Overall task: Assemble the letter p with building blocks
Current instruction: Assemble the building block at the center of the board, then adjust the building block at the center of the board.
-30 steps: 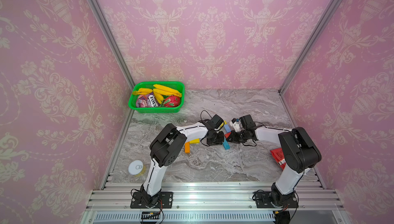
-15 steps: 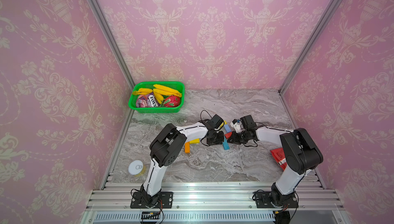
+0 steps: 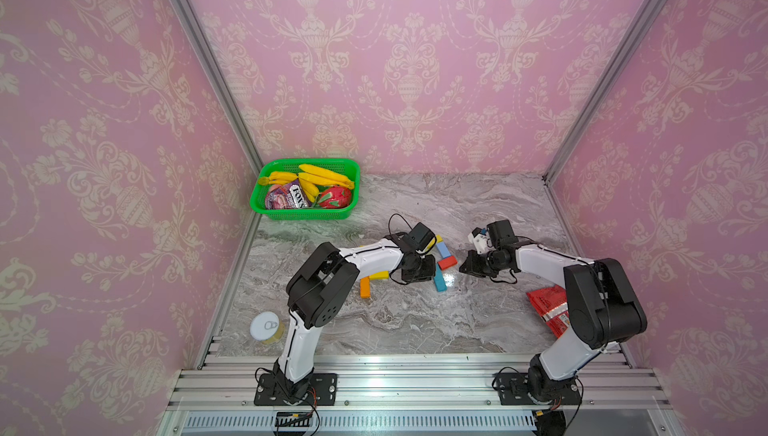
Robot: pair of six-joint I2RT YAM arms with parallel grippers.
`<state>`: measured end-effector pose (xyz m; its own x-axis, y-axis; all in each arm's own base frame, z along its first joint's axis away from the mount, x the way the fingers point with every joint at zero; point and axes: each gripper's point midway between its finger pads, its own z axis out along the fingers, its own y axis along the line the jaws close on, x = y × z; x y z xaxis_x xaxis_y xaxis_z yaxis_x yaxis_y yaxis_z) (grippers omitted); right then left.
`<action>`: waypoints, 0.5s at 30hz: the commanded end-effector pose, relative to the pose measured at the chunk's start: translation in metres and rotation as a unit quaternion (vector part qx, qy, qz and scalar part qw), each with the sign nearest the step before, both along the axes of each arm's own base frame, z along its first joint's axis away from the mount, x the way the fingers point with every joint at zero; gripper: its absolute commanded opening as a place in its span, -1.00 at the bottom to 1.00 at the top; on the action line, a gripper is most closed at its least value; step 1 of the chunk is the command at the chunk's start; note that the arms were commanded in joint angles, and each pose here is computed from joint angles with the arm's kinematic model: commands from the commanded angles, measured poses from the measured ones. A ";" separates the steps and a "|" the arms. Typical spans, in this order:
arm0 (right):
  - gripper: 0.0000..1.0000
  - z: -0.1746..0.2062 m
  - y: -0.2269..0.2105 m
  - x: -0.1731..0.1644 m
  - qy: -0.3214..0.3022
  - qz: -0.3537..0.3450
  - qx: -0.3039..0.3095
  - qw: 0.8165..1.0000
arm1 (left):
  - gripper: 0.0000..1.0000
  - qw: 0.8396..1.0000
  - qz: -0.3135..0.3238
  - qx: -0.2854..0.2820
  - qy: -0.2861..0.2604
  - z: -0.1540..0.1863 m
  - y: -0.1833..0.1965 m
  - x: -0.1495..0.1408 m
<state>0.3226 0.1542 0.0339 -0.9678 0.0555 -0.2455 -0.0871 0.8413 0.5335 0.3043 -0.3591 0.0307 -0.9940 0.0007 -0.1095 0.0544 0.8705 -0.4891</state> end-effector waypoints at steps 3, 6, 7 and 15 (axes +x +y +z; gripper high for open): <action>-0.82 -0.008 0.004 0.000 0.010 0.006 0.011 1.000 | -1.00 1.000 -0.023 0.002 0.002 0.010 0.003 -0.015; -0.82 -0.014 0.004 -0.001 0.015 0.004 0.010 1.000 | -1.00 1.000 -0.026 0.004 0.006 0.008 0.004 -0.019; -0.82 -0.015 0.005 0.000 0.016 0.005 0.013 1.000 | -1.00 1.000 -0.027 0.006 0.007 0.009 0.005 -0.020; -0.82 -0.017 0.014 0.003 0.016 0.006 0.040 0.999 | -1.00 0.999 -0.034 0.007 0.014 0.008 0.005 -0.024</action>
<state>0.3281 0.1630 0.0230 -0.9710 0.0585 -0.2320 -0.0888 0.8121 0.5768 0.2921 -0.3548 0.0324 -0.9950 0.0298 -0.0953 0.0720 0.8755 -0.4778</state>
